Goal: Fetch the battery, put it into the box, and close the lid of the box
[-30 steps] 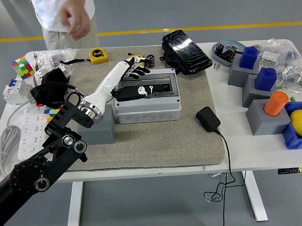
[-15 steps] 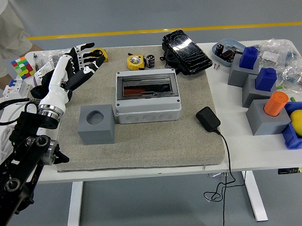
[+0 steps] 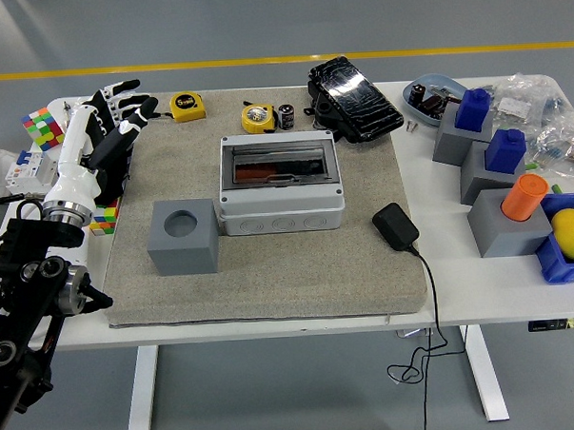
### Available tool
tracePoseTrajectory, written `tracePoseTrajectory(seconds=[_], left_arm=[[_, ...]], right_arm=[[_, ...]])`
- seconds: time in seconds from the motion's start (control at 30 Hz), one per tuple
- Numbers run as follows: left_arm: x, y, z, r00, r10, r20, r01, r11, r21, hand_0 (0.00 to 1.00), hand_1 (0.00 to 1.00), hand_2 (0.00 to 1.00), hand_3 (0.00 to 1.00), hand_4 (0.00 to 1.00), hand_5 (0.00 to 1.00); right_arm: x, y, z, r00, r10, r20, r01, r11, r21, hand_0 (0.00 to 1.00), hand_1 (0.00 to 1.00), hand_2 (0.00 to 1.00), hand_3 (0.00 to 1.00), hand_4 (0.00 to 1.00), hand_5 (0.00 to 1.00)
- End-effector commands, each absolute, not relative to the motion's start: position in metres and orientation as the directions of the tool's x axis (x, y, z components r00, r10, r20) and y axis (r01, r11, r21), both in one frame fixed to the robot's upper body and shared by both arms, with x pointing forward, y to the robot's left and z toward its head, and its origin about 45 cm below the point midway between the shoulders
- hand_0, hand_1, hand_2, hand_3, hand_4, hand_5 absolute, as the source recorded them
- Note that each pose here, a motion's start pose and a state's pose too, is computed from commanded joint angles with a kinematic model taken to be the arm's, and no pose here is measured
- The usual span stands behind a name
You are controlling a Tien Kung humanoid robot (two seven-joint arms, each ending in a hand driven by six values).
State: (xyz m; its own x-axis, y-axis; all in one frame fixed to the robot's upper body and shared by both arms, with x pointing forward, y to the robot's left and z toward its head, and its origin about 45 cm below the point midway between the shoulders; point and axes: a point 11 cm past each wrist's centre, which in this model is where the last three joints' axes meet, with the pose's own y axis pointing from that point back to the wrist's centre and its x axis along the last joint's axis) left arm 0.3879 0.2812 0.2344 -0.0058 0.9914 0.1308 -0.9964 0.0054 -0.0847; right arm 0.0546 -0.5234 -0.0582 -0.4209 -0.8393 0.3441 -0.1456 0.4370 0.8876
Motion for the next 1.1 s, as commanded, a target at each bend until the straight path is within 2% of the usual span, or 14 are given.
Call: tracePoseTrajectory(seconds=[1.1], left_arm=[[0.3874,0.2819,0.231,0.01,0.99,0.138,-0.998,0.018,-0.052,0.53,0.636,0.664,0.728,0.998,0.473]], right_arm=[[0.0549,-0.5239,-0.0577,-0.418,-0.842,0.341,-0.141,0.431,0.891,0.546,0.6,0.587,0.544,0.923,0.484]])
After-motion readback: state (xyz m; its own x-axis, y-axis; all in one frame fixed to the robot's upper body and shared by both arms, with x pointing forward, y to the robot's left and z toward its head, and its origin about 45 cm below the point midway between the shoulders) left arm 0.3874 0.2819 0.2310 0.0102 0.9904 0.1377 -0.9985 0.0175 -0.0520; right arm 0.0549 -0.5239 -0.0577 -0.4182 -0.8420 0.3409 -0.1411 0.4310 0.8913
